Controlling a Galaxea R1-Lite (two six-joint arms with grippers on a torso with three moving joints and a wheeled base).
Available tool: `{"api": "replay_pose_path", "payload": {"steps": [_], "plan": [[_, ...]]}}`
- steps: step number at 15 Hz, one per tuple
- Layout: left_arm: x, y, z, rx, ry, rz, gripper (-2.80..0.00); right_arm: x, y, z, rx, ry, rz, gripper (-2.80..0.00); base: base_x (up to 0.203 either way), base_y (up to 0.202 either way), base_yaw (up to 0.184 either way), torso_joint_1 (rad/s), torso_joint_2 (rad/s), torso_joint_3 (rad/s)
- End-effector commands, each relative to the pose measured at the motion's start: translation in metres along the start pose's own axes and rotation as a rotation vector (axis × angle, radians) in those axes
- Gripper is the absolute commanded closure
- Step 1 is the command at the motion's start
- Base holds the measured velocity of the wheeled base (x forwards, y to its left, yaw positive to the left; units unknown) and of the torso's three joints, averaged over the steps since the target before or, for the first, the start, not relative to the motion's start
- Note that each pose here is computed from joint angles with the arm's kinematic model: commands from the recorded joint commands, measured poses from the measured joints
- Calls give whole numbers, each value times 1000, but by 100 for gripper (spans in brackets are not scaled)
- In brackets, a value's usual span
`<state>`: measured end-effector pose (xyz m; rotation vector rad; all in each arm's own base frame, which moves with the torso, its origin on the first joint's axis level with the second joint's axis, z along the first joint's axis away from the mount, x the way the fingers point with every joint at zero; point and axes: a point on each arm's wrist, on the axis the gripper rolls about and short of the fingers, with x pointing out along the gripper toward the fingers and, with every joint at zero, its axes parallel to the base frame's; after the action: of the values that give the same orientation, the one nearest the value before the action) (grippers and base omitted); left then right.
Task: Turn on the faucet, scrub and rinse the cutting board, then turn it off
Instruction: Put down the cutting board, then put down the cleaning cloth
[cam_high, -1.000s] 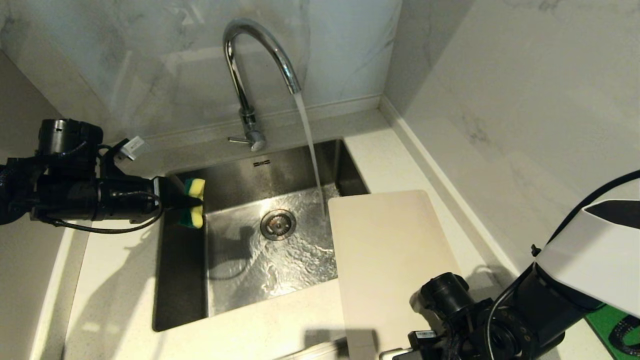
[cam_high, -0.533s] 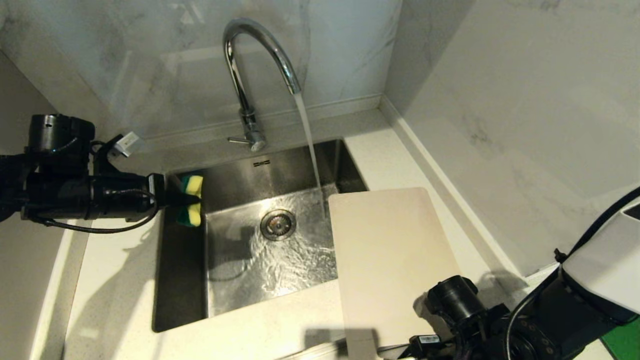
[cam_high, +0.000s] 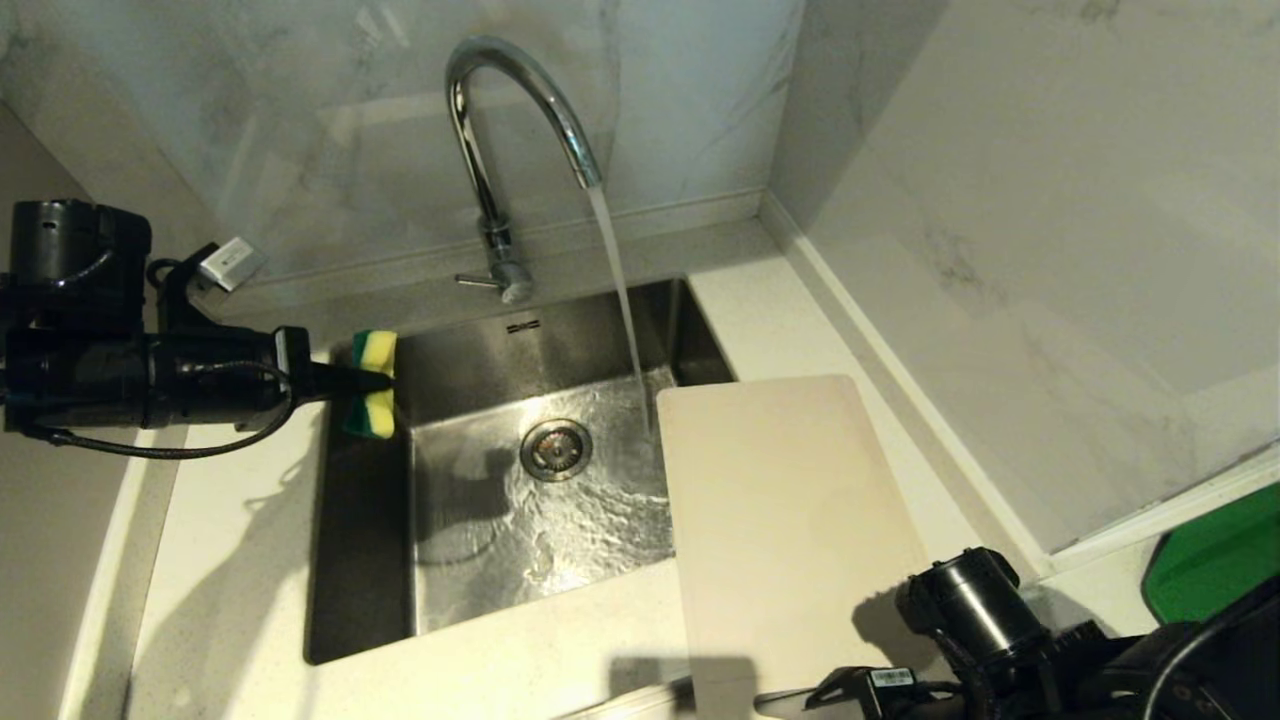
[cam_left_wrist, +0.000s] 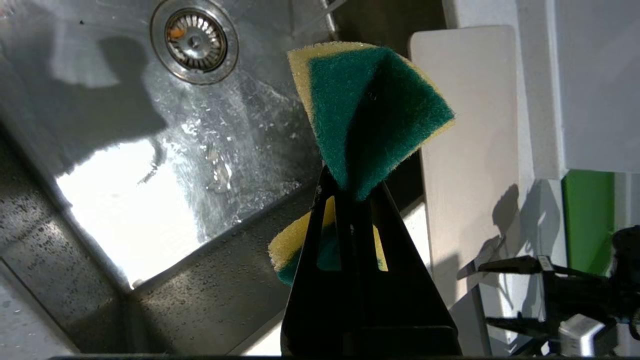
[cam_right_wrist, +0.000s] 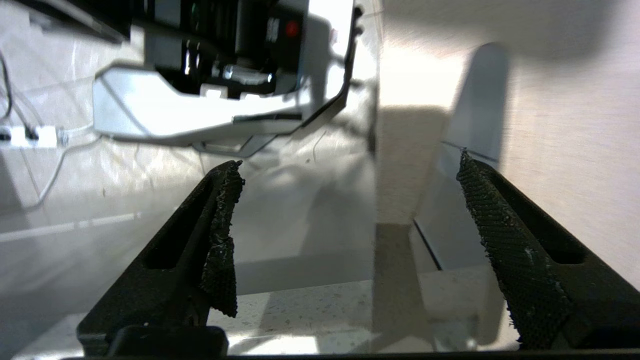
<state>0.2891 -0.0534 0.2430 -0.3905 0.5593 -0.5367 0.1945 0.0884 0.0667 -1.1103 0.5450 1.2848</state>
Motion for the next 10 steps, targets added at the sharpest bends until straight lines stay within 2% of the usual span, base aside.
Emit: {"api": "replay_pose_path", "payload": {"steps": [1, 4, 5, 8, 10], "plan": [[-8, -5, 2, 10, -23, -2, 0, -18, -1, 8, 17, -87, -64, -280, 0, 0, 0, 0, 0, 0], [-15, -9, 4, 14, -51, 20, 0, -37, -10, 13, 93, -193, -135, -280, 0, 0, 0, 0, 0, 0], [-19, -10, 3, 13, -50, 25, 0, -40, -14, 12, 107, -244, -161, 0, 0, 0, 0, 0, 0, 0], [-29, -15, 2, 11, -58, 57, 0, -49, -25, 13, 157, -312, -266, 0, 0, 0, 0, 0, 0, 0], [-35, -17, 1, 11, -64, 82, 0, -57, -31, 18, 223, -359, -322, 0, 0, 0, 0, 0, 0, 0]]}}
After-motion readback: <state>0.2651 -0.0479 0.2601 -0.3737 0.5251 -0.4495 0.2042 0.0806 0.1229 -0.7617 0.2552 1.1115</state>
